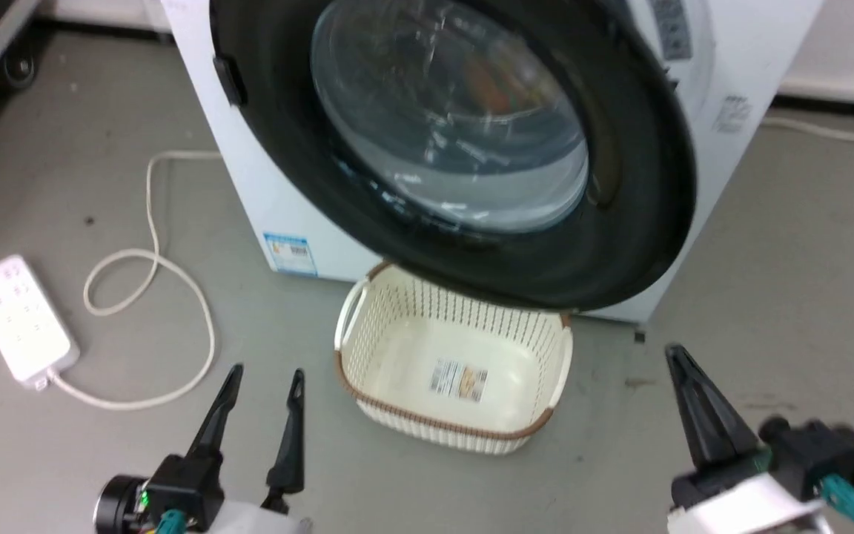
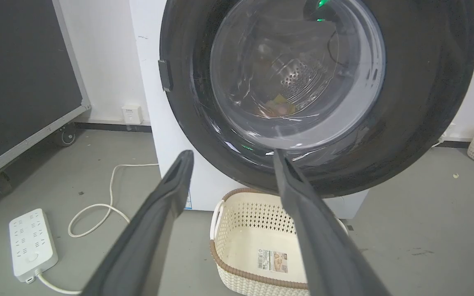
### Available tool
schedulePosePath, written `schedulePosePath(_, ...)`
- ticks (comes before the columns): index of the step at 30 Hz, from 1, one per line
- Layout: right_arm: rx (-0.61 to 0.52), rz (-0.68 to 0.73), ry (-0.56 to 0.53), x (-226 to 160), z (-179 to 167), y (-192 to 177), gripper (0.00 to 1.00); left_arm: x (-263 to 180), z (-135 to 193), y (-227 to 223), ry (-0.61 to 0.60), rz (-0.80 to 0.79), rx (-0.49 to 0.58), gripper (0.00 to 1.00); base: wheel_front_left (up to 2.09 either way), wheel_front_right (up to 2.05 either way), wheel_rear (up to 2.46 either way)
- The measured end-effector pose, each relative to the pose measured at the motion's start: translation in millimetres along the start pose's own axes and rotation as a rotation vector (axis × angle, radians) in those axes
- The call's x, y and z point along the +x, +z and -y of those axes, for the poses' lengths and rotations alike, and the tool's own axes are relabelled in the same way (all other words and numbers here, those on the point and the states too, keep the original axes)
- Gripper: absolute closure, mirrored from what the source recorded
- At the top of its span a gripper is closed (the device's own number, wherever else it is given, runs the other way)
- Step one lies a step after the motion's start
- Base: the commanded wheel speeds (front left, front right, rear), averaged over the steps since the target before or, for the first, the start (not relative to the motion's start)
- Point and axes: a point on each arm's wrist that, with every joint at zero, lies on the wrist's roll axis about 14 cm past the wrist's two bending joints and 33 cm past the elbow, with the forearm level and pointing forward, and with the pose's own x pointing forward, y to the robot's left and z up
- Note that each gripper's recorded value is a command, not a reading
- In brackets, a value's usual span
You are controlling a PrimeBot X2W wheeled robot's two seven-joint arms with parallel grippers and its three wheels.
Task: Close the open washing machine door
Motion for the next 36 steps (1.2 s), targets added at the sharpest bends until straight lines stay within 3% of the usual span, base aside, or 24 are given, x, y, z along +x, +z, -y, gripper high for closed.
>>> schedulePosePath(7,-0.092,-0.056,0.184,74.4,4.4,-22.7,1.00,27.2,3.0,-21.4,0.003,-0.050,-0.004,0.00,0.00,0.00,0.00)
schedulePosePath(11,-0.108,-0.080,0.203,102.8,15.3,-31.2,1.00,36.3,0.8,-29.9,0.010,-0.067,-0.005,0.00,0.00,0.00,0.00)
schedulePosePath(26,-0.113,-0.121,0.100,205.4,89.7,-54.4,1.00,63.5,-5.5,-59.1,0.033,-0.119,0.006,0.00,0.00,0.00,0.00)
schedulePosePath(36,-0.087,-0.126,0.042,232.7,111.5,-62.4,1.00,68.2,-4.1,-69.8,0.039,-0.142,0.000,0.00,0.00,0.00,0.00)
